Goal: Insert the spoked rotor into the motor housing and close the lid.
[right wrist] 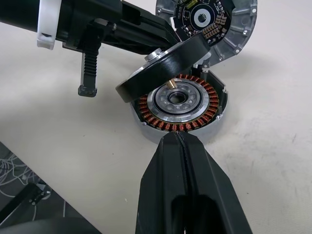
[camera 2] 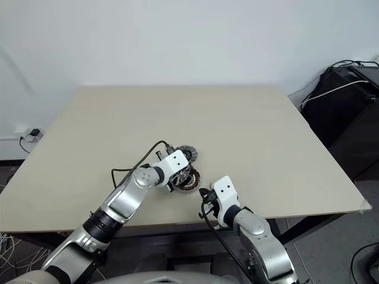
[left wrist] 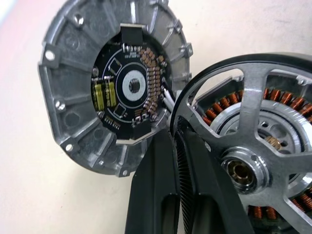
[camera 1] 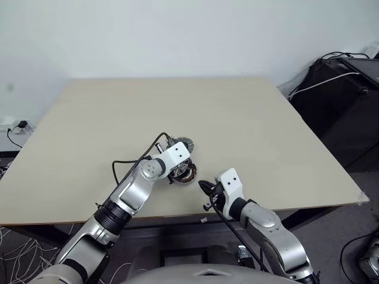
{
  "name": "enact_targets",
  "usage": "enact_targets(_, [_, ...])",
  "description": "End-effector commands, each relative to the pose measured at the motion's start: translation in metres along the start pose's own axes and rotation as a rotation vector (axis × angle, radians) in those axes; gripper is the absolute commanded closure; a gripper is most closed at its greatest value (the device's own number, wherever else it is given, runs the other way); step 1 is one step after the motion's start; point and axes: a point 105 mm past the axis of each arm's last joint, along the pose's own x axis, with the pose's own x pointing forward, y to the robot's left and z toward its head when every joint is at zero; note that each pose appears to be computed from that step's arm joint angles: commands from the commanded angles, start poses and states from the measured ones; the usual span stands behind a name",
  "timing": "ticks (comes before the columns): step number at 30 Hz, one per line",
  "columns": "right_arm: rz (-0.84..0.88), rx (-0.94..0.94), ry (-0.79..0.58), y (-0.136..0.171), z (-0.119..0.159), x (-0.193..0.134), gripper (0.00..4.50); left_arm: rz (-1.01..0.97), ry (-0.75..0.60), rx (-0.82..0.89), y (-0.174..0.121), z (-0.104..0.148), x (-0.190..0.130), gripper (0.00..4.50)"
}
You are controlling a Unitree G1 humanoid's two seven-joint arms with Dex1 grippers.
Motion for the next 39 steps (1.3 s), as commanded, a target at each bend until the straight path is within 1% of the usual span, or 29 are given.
enact_targets(1, [-0.006,-0.017,-0.06,-0.002,0.015,0.0,4.5,0.028,-0.029,0.034,0.006,0.011,0.001,3.76])
enact_targets(4, [-0.006,-0.017,-0.06,-0.002,0.015,0.0,4.5,0.031,-0.02,0.048,0.004,0.009,0.002,2.85])
enact_targets(7, [-0.008,-0.016,-0.06,-0.002,0.015,0.0,4.5,0.029,-0.019,0.049,0.003,0.009,0.003,1.8])
enact_targets(12, [-0.01,-0.016,-0.06,-0.002,0.015,0.0,4.5,0.025,-0.064,0.012,0.003,0.019,0.001,0.23])
enact_targets(13, [-0.01,-0.016,-0.06,-0.002,0.015,-0.001,4.5,0.017,-0.092,-0.013,0.002,0.024,-0.001,0.23])
enact_targets(18, [-0.008,-0.012,-0.059,-0.002,0.015,-0.001,4.5,-0.064,-0.363,-0.252,-0.003,0.066,-0.022,0.23])
enact_targets(19, [-0.007,-0.01,-0.059,-0.002,0.015,-0.001,4.5,-0.094,-0.434,-0.313,-0.005,0.075,-0.029,0.23])
enact_targets(22, [-0.004,-0.008,-0.058,-0.002,0.014,-0.001,4.5,-0.179,-0.605,-0.474,-0.009,0.09,-0.05,0.23])
enact_targets(24, [-0.002,-0.008,-0.056,-0.001,0.014,-0.001,4.5,-0.245,-0.683,-0.583,-0.01,0.093,-0.063,0.23])
enact_targets(25, [-0.002,-0.007,-0.056,-0.001,0.014,-0.001,4.5,-0.258,-0.701,-0.612,-0.01,0.093,-0.067,0.23])
enact_targets(27, [0.0,-0.008,-0.054,-0.001,0.014,-0.001,4.5,-0.309,-0.765,-0.72,-0.009,0.088,-0.08,0.23])
enact_targets(29, [0.001,-0.006,-0.052,-0.001,0.013,-0.002,4.5,-0.301,-0.762,-0.766,-0.008,0.078,-0.085,0.23])
enact_targets(31, [0.003,-0.005,-0.051,-0.001,0.013,-0.001,4.5,-0.267,-0.729,-0.771,-0.007,0.066,-0.085,0.61])
enact_targets(33, [0.007,-0.003,-0.049,0.0,0.012,-0.001,4.5,-0.246,-0.711,-0.803,-0.007,0.056,-0.086,1.13])
enact_targets(36, [0.011,-0.001,-0.047,0.0,0.012,0.0,4.5,-0.197,-0.684,-0.827,-0.006,0.039,-0.088,2.15])
enact_targets(38, [0.011,0.0,-0.045,-0.001,0.011,0.001,4.5,-0.158,-0.645,-0.792,-0.008,0.025,-0.087,2.77])
enact_targets(39, [0.011,0.0,-0.044,-0.001,0.011,0.001,4.5,-0.142,-0.634,-0.775,-0.009,0.02,-0.088,3.18])
